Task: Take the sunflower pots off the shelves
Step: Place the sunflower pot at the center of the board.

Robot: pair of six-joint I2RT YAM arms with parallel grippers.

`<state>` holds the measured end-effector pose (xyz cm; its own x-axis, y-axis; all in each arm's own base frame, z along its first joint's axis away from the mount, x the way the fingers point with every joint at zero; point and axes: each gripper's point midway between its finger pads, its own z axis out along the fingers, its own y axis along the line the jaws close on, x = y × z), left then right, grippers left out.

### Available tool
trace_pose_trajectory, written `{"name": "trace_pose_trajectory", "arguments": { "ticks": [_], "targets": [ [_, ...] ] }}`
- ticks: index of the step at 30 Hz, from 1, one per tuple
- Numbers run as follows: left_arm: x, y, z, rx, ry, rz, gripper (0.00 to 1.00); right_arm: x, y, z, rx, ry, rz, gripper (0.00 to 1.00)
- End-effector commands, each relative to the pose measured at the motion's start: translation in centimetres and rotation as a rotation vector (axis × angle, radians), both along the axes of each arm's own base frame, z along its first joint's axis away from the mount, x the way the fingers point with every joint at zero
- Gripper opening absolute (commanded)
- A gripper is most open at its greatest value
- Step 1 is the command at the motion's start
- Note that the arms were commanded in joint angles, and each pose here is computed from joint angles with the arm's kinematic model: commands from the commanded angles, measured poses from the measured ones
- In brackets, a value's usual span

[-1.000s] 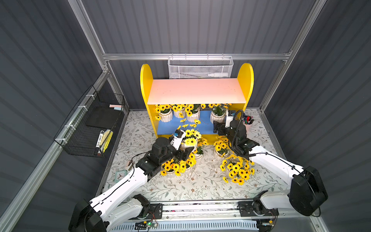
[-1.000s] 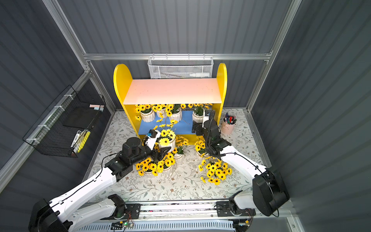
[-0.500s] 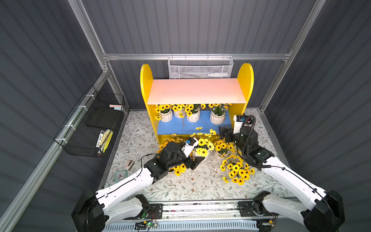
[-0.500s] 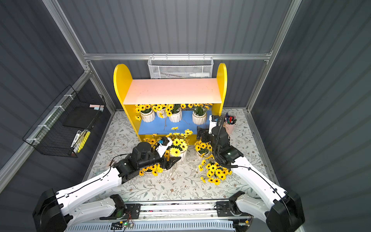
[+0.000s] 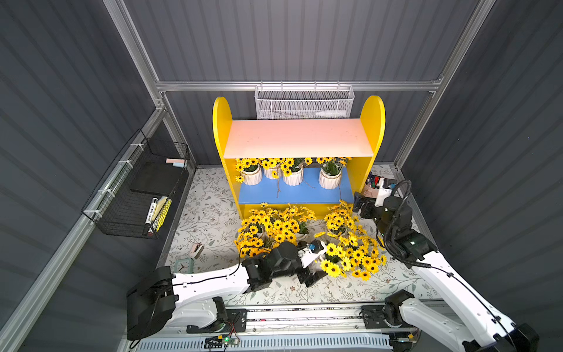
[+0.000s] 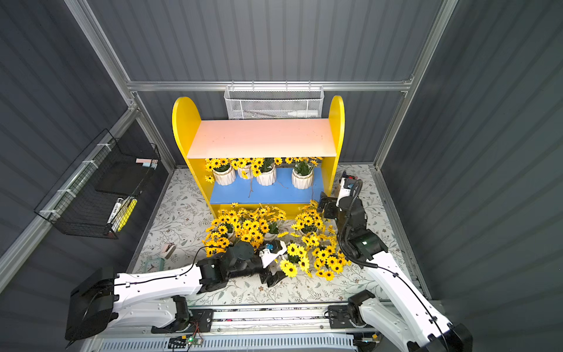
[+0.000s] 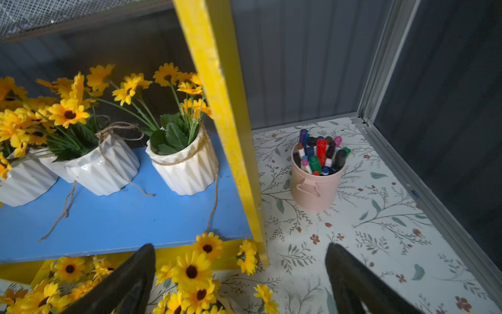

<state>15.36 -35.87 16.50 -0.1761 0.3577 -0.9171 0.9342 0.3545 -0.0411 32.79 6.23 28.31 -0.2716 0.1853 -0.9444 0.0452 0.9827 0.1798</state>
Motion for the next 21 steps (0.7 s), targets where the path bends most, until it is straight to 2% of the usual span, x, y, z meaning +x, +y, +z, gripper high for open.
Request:
{"name": "trace_pose_trajectory", "arguments": {
  "ticks": [1, 5, 14, 21],
  "targets": [
    [0.5, -0.6, 1.1, -0.065, -0.075, 0.04, 0.0, -0.9, -1.4, -0.4, 0.014, 0.019, -0.031, 0.99],
    [0.1, -0.6, -1.0, -0.065, -0.049, 0.047, 0.0, -1.4, -1.9, -0.2, 0.021, 0.016, -0.031, 0.99],
    [0.9, -1.7, -4.5, -0.067, -0.095, 0.075, 0.0, -1.6, -1.6, 0.0, 0.02, 0.015, -0.008, 0.99],
    [2.3, -2.5, -6.6, -0.121, -0.147, 0.124, 0.0, -1.5, -1.3, 0.0, 0.021, 0.013, 0.01, 0.99]
  ]
}}
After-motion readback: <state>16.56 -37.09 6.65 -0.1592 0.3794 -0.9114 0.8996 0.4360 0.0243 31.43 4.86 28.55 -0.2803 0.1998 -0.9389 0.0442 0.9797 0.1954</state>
